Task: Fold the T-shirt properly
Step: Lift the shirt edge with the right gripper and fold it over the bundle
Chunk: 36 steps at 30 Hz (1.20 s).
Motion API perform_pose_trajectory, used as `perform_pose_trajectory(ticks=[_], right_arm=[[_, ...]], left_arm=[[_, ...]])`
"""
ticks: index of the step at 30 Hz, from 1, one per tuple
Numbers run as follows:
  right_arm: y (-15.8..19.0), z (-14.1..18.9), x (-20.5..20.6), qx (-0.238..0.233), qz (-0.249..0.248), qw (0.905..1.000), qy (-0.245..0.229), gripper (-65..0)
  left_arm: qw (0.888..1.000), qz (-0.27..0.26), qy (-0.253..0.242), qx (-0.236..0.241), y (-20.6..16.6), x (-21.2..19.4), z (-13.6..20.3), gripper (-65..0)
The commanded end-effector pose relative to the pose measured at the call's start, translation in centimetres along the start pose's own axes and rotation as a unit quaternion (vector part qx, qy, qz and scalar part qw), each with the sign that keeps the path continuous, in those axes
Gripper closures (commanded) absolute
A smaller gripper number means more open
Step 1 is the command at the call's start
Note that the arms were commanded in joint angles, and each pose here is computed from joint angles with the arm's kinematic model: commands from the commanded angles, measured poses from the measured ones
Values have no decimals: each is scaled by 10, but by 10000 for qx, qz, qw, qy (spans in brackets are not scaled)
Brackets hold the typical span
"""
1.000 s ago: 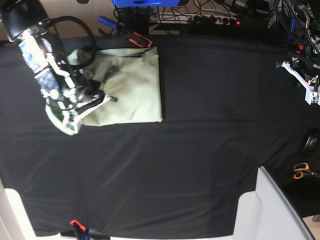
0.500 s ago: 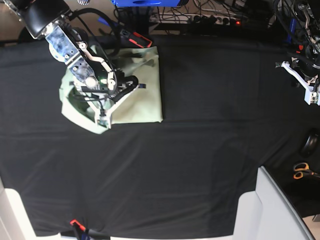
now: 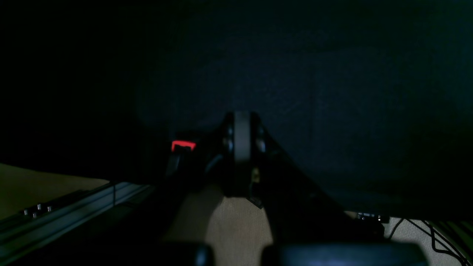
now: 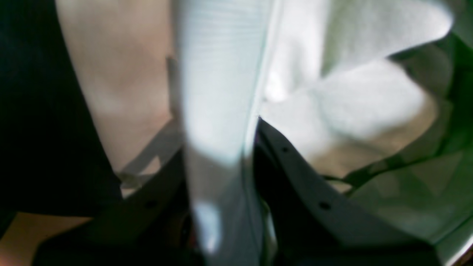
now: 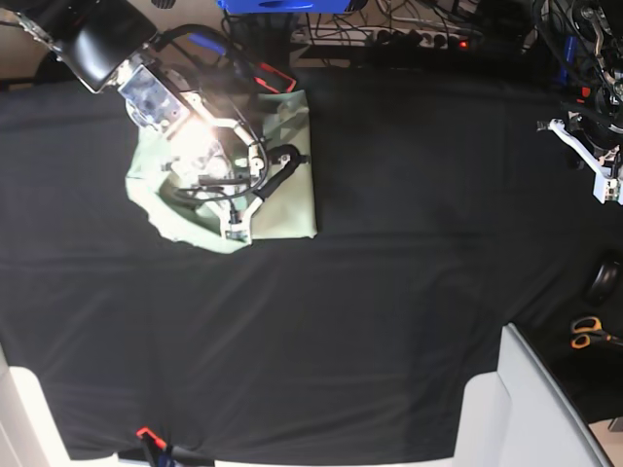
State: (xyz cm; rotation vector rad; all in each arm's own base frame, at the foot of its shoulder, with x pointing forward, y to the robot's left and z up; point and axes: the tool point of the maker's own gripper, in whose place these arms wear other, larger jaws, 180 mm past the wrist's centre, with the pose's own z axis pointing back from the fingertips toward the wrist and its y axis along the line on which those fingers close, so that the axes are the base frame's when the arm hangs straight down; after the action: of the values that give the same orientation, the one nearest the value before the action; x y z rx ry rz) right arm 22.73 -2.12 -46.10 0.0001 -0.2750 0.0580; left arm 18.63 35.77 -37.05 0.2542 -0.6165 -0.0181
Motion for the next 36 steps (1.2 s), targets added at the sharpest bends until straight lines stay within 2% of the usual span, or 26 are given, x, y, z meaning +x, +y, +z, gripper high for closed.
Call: perform_pose_trajectory(ticks=[1, 12, 15, 24, 26, 28, 31, 36], right_arm=[[3, 5, 17, 27, -16, 9998, -217, 0], [37, 11, 28, 304, 54, 9991, -286, 0], [35, 3, 22, 204, 64, 9997, -152, 0], [35, 2, 22, 194, 62, 9997, -162, -9], [37, 3, 22, 224, 49, 9996, -163, -67], [49, 8, 25, 360, 31, 9991, -204, -165], [64, 19, 31, 576, 15, 9978, -319, -277], [87, 41, 43, 964, -32, 9938, -549, -389]], left_arm=[[9998, -59, -160, 83, 7, 10, 4, 0], [9998, -59, -160, 83, 7, 10, 4, 0], [9998, -59, -160, 83, 7, 10, 4, 0], [9998, -59, -160, 83, 7, 10, 4, 0], [9998, -59, -160, 83, 7, 10, 4, 0], [9998, -59, -160, 83, 7, 10, 4, 0], [9998, -59, -160, 83, 7, 10, 4, 0], [9998, -53, -159, 80, 7, 10, 4, 0]])
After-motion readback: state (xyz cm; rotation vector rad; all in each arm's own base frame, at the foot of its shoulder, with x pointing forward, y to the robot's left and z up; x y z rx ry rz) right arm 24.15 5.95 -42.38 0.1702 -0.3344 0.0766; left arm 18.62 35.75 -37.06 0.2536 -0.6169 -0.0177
